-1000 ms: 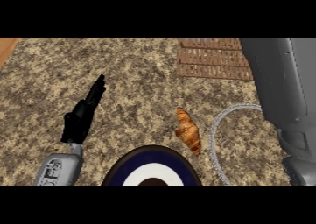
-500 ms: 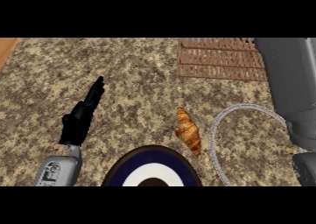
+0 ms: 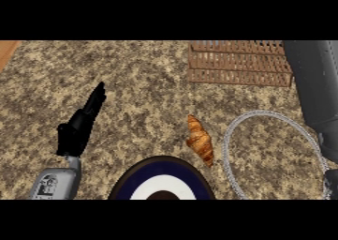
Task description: Pick the pear from the placemat and place it in the tiered shelf
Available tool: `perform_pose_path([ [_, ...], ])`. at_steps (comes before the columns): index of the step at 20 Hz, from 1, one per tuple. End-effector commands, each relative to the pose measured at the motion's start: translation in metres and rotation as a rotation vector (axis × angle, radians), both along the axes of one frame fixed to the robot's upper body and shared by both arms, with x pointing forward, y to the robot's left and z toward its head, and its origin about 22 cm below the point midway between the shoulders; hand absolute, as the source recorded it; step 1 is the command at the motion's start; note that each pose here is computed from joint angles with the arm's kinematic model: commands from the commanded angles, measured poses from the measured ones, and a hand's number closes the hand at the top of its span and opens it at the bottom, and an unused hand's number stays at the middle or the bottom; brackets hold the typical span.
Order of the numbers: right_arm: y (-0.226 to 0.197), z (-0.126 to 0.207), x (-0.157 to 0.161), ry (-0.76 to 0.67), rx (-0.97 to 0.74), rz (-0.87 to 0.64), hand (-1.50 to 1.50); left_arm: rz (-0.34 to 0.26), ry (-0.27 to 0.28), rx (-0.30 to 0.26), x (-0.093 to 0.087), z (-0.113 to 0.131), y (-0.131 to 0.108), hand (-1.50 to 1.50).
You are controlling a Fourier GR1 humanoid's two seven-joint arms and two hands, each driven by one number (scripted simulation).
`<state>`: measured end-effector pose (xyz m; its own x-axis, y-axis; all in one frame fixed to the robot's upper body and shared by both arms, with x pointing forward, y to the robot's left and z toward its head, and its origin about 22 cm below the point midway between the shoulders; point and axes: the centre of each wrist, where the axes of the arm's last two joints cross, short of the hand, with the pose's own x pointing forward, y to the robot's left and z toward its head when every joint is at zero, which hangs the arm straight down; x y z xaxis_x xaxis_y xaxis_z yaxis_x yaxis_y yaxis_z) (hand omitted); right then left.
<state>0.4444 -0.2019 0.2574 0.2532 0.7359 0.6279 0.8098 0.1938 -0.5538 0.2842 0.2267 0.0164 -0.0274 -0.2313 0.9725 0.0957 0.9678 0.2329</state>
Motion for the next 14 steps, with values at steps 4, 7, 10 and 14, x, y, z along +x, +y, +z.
perform_pose_path([
  [4,-0.019,0.002,-0.014,-0.104,0.115,0.06,-1.5,-0.008,0.002,0.0,0.004,0.004,-0.013,0.0],
  [7,0.01,0.031,-0.017,-0.144,0.174,0.104,-1.5,-0.002,-0.013,-0.012,-0.001,0.0,-0.013,0.0],
  [10,0.004,0.028,-0.02,-0.12,0.201,0.149,-1.5,0.001,0.002,0.005,-0.001,0.001,-0.019,0.0],
  [14,-0.008,0.029,-0.02,-0.163,0.231,0.18,-1.5,-0.001,0.003,-0.004,-0.001,-0.001,-0.015,0.0],
])
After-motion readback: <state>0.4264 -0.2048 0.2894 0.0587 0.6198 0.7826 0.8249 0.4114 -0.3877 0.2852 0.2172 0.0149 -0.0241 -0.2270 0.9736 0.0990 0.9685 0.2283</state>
